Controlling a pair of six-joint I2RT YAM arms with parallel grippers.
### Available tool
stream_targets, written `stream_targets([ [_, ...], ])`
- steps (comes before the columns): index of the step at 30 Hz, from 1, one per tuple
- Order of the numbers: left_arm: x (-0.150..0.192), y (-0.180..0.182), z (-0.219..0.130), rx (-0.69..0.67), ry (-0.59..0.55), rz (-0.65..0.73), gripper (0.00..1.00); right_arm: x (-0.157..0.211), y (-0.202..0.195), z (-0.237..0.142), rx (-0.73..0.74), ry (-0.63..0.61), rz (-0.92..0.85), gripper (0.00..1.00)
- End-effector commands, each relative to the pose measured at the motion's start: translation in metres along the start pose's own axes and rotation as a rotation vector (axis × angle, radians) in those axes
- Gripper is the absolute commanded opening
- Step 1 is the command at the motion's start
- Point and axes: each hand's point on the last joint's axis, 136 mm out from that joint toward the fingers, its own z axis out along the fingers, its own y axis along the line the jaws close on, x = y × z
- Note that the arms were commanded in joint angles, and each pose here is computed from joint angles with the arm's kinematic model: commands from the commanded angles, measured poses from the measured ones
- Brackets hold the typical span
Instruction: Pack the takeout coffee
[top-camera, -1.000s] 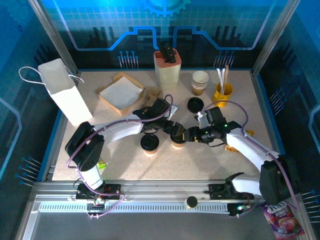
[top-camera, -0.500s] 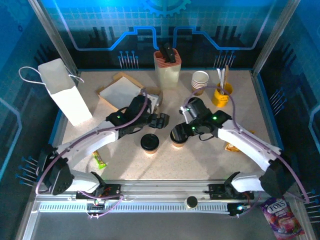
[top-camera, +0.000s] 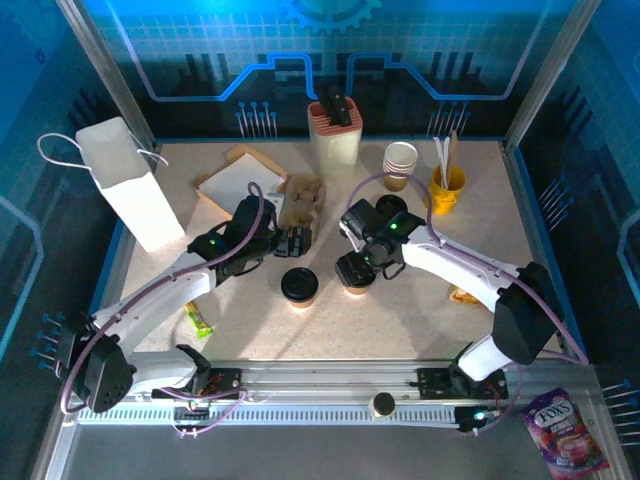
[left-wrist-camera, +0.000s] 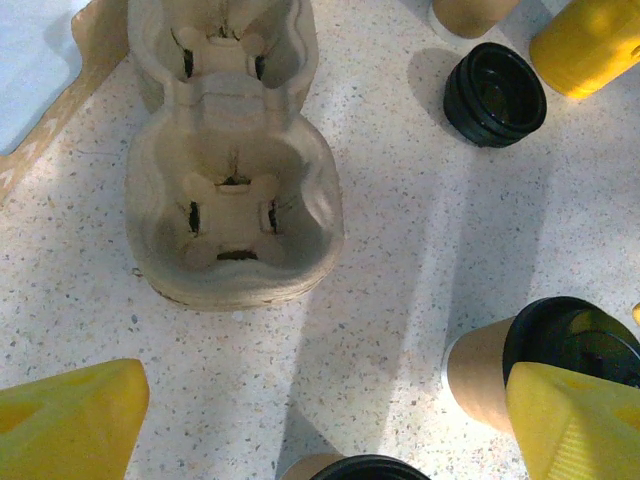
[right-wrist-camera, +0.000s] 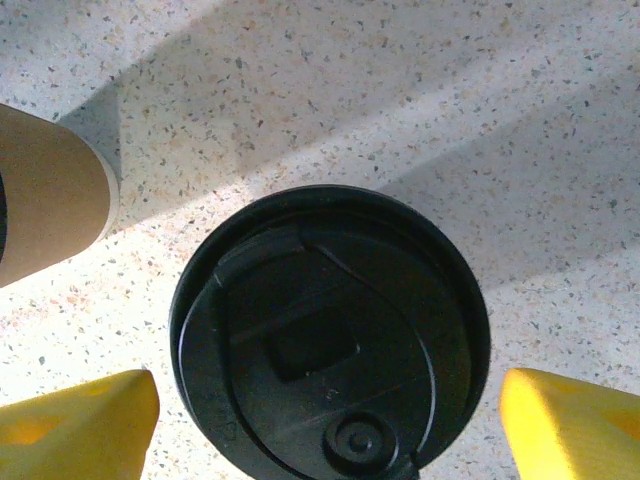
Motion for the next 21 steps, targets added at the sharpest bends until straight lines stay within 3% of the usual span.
stream_targets([
  [1,-0.001,0.001,-0.002,0.01,-0.011,-0.023,0.93,-0.002,0.006,-0.003,0.002,0.01,-0.029,0.88],
  [14,0.002,0.001,0.002,0.017,-0.01,-0.023,0.92,-0.001,0.004,0.008,0.032,0.047,-0.041,0.79],
  [21,0.003,0.0,0.004,0.025,-0.013,-0.022,0.92,0.005,-0.003,0.012,0.067,0.068,-0.04,0.78],
])
